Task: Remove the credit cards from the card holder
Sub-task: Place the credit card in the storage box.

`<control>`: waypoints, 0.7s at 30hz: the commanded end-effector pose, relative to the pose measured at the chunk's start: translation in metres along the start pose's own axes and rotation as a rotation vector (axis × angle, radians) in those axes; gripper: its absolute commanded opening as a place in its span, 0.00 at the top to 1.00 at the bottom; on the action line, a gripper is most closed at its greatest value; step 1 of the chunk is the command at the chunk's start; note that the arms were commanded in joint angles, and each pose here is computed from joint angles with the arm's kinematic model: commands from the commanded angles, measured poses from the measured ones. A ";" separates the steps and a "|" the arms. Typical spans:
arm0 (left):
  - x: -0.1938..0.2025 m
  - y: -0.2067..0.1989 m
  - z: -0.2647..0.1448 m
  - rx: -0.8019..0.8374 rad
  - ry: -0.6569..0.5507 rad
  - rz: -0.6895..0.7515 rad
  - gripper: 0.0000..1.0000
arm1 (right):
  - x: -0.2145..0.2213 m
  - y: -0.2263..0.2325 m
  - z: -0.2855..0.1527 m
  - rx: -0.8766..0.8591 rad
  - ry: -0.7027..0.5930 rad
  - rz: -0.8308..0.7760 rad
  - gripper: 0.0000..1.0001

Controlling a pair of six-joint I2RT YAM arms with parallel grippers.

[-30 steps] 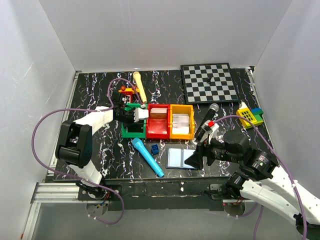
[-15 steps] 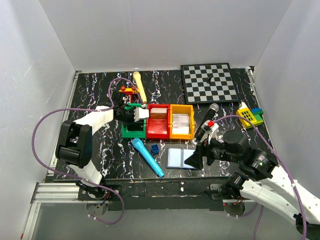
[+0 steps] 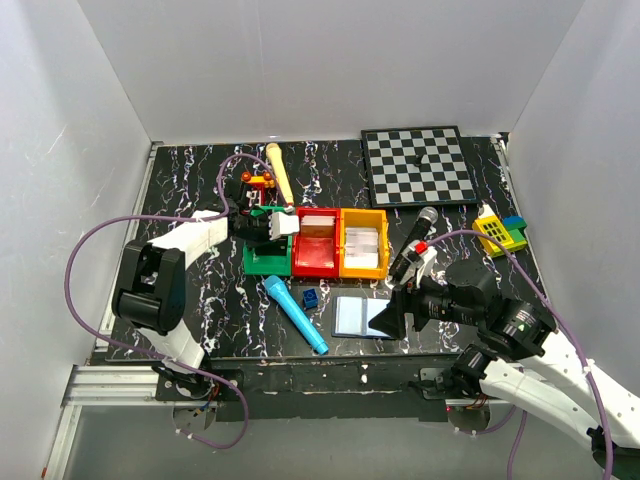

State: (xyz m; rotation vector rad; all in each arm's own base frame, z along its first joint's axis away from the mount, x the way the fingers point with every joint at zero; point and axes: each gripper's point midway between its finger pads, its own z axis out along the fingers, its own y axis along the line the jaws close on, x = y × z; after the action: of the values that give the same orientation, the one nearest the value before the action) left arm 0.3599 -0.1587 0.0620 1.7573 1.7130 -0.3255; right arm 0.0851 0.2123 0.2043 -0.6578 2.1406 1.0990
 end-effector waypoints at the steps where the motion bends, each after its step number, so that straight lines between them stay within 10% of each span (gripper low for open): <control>1: 0.002 0.007 0.005 -0.023 0.015 0.014 0.99 | -0.004 0.001 0.003 -0.013 -0.010 -0.015 0.13; 21: 0.007 0.028 0.000 -0.121 0.077 0.027 1.00 | -0.002 0.000 0.005 -0.010 -0.004 -0.012 0.13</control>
State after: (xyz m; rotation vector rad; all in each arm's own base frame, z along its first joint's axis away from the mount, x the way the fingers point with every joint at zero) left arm 0.3756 -0.1571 0.0629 1.7368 1.7190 -0.2236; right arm 0.0862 0.2139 0.1999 -0.6604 2.1642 1.0907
